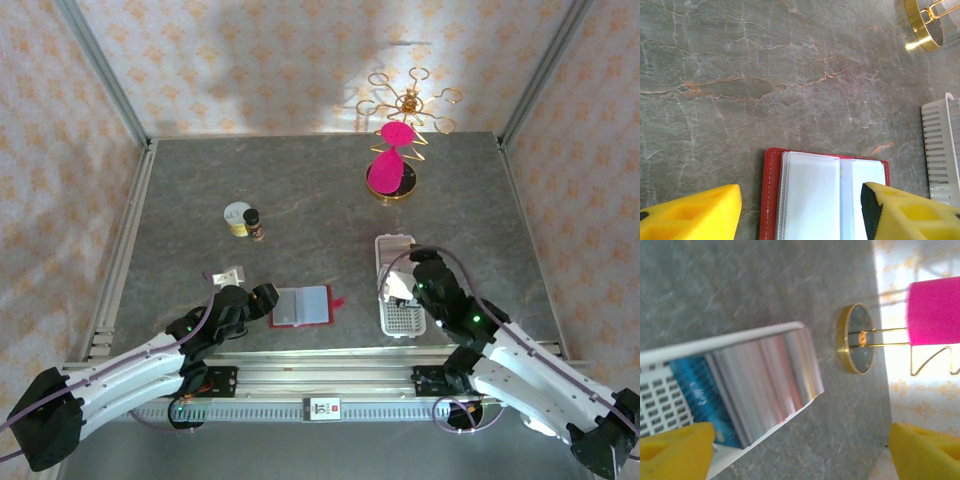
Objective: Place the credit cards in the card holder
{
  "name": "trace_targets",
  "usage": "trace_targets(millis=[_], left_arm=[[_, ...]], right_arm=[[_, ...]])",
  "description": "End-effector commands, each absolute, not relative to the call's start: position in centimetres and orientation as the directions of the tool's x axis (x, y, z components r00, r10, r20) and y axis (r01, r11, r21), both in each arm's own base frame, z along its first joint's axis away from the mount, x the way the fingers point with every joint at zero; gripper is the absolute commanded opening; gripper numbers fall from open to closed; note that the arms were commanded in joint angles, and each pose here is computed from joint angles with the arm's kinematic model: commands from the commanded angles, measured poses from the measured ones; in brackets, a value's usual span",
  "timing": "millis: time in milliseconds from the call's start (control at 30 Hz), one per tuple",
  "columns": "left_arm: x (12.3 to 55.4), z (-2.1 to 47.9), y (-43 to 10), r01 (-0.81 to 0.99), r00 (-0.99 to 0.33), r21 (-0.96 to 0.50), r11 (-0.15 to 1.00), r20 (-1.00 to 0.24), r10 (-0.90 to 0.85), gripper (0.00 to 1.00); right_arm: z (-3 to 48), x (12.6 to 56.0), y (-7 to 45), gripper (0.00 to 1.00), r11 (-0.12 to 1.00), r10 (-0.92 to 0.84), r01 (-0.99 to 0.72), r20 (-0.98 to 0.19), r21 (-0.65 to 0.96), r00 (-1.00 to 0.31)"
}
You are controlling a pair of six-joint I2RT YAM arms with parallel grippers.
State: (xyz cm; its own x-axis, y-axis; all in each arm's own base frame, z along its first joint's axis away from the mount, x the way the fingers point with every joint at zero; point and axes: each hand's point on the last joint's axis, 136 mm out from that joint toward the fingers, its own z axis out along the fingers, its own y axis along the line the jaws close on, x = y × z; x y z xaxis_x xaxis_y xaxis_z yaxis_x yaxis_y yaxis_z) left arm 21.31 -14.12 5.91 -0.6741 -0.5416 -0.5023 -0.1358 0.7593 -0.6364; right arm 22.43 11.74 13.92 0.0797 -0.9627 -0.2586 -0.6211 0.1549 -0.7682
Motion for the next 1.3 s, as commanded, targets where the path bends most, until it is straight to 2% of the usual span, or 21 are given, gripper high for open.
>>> trace_targets(millis=[0, 200, 467, 667, 800, 1100, 1200, 1267], left_arm=[[21.4, 6.2, -14.5, -0.107, -0.676, -0.648, 0.754, -0.509, -0.533, 0.66], [21.4, 6.2, -14.4, -0.104, -0.675, -0.649, 0.754, -0.511, -0.533, 0.65], [21.2, 5.8, -14.4, -0.098, -0.675, -0.657, 0.748, -0.508, -0.535, 0.62], [21.2, 5.7, -14.5, -0.093, -0.676, -0.657, 0.748, -0.51, -0.533, 0.6], [21.2, 5.8, -14.6, -0.09, -0.679, -0.659, 0.747, -0.508, -0.53, 0.58], [21.1, 5.5, -14.5, -0.098, -0.678, -0.658, 0.746, -0.505, -0.534, 0.5], [21.1, 5.5, -14.5, -0.099, -0.679, -0.663, 0.742, -0.499, -0.537, 0.49], [21.1, 5.5, -14.5, -0.099, -0.679, -0.664, 0.741, -0.499, -0.539, 0.48]], right_arm=[[12.4, 23.5, 11.3, 0.91, 0.061, -0.979, -0.617, -0.168, -0.785, 0.116], [10.3, 24.9, 11.2, 0.91, 0.023, -0.985, -0.654, -0.128, -0.756, 0.114], [8.9, 24.9, 12.2, 0.83, 0.007, -0.978, -0.686, -0.147, -0.728, 0.146], [7.5, 24.9, 12.3, 0.83, -0.029, -0.98, -0.701, -0.118, -0.713, 0.16], [7.3, 25.3, 12.4, 0.79, -0.037, -0.981, -0.695, -0.107, -0.718, 0.163], [7.0, 24.6, 11.9, 0.48, -0.058, -0.982, -0.706, -0.089, -0.706, 0.169], [6.8, 24.2, 11.7, 0.39, -0.066, -0.981, -0.71, -0.084, -0.701, 0.174], [6.8, 24.1, 11.7, 0.38, -0.065, -0.981, -0.706, -0.086, -0.705, 0.176]])
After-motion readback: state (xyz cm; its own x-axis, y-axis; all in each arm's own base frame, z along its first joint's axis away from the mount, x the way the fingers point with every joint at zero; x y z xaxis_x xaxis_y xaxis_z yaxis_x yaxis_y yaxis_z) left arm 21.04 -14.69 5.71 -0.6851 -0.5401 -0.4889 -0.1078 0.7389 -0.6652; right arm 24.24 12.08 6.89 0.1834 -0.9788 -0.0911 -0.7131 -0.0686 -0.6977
